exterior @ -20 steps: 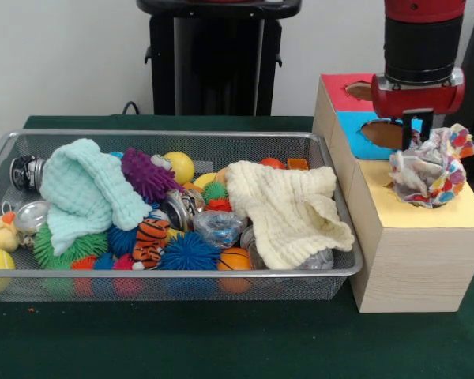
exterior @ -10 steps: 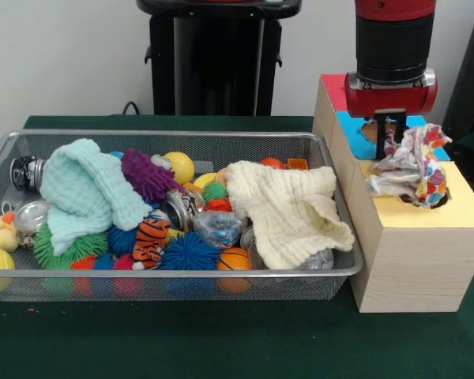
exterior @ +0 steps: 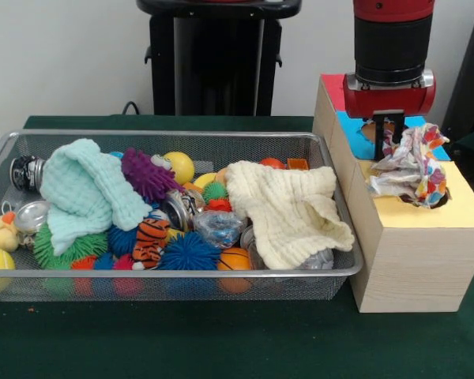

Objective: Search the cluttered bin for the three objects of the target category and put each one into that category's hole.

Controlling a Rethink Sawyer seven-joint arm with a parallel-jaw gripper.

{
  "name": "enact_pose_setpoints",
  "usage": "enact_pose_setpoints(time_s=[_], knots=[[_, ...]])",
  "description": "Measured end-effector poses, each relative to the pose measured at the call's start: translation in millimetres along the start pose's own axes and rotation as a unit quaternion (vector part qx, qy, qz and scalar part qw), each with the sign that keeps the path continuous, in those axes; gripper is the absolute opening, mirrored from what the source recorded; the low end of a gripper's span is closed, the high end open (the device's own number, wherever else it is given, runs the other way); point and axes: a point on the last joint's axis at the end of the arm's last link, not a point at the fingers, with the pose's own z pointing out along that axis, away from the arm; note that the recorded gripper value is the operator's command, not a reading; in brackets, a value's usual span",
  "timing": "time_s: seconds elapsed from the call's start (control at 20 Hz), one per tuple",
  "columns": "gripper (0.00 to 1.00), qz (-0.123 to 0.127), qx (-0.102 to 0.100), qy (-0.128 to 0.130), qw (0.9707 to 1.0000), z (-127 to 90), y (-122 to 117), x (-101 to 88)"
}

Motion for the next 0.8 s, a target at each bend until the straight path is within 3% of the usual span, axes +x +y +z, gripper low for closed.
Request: enact_pose_setpoints(time_s=[0.45, 0.8], knots=[[0.0, -0.014, 0.015, -0.007, 0.9998, 0.5, 10.7, 3.3], [0.0, -0.027, 0.016, -0.011, 0.9994, 1.6, 28.6, 6.0]])
